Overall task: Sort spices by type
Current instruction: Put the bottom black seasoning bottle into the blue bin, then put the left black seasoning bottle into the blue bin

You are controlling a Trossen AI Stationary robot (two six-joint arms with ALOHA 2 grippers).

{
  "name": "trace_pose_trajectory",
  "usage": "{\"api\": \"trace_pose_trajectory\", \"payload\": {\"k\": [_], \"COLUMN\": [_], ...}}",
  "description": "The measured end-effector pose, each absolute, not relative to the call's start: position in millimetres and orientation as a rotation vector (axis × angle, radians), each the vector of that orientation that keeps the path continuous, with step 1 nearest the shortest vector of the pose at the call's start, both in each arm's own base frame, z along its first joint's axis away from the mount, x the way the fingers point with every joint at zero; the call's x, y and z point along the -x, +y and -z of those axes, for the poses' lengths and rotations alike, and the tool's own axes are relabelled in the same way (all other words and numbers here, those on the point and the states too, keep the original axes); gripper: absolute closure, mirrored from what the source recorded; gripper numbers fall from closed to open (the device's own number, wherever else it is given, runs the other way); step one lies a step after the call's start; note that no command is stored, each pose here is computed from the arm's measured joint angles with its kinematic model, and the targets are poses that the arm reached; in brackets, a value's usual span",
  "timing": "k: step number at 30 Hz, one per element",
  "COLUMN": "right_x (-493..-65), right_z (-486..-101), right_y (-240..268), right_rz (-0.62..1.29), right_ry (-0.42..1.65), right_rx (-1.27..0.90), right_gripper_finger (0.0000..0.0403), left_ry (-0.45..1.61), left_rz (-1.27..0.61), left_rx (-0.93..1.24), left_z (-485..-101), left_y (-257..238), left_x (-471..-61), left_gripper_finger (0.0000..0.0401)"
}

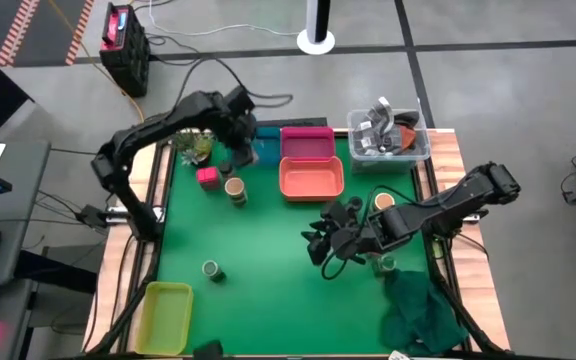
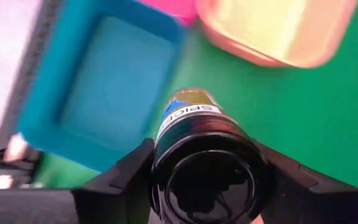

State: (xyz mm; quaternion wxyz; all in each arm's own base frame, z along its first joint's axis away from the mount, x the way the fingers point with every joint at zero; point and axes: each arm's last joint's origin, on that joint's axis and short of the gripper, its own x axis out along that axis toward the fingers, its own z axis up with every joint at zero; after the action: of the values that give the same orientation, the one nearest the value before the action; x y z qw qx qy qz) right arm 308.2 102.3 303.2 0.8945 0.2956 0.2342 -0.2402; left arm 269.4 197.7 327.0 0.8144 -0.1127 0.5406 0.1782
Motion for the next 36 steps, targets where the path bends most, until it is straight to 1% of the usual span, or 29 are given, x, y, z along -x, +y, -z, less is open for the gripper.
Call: {"api": "trace_pose_trajectory", "payload": {"k": [5,9,13,18,21,25,28,33,36], "right_x": [-309,-309,-309,-310,-310,-309,-309,-309,-309], "right_z": [-305,-305,-305,-306,-306,-306,-306,-306,-306], "right_y": [102,102,102,102,102,103,103,103,103], "right_rz": [0.517,0.520,0.521,0.517,0.521,0.518,0.519,0.519,0.519], "right_ry": [0.455,0.453,0.451,0.436,0.433,0.435,0.437,0.436,0.436], "right_rx": [-0.613,-0.612,-0.614,-0.630,-0.646,-0.644,-0.644,-0.646,-0.646], "right_gripper_finger": [0.0196,0.0196,0.0196,0.0196,0.0196,0.0196,0.0196,0.0196,0.0196], "left_ry": [1.138,1.127,1.169,1.267,1.299,1.308,1.319,1.321,1.324], "left_rz": [-0.520,-0.590,-0.609,-0.577,-0.581,-0.595,-0.587,-0.585,-0.585], "left_rx": [0.268,0.324,0.353,0.379,0.372,0.313,0.276,0.273,0.277], "left_z": [-315,-303,-286,-259,-250,-251,-251,-251,-253], "left_y": [233,254,266,274,277,279,279,279,279], "left_x": [-262,-259,-260,-266,-269,-269,-268,-268,-268], "left_gripper_finger": [0.0191,0.0191,0.0191,0.0191,0.0191,0.0189,0.0173,0.0122,0.0101]}}
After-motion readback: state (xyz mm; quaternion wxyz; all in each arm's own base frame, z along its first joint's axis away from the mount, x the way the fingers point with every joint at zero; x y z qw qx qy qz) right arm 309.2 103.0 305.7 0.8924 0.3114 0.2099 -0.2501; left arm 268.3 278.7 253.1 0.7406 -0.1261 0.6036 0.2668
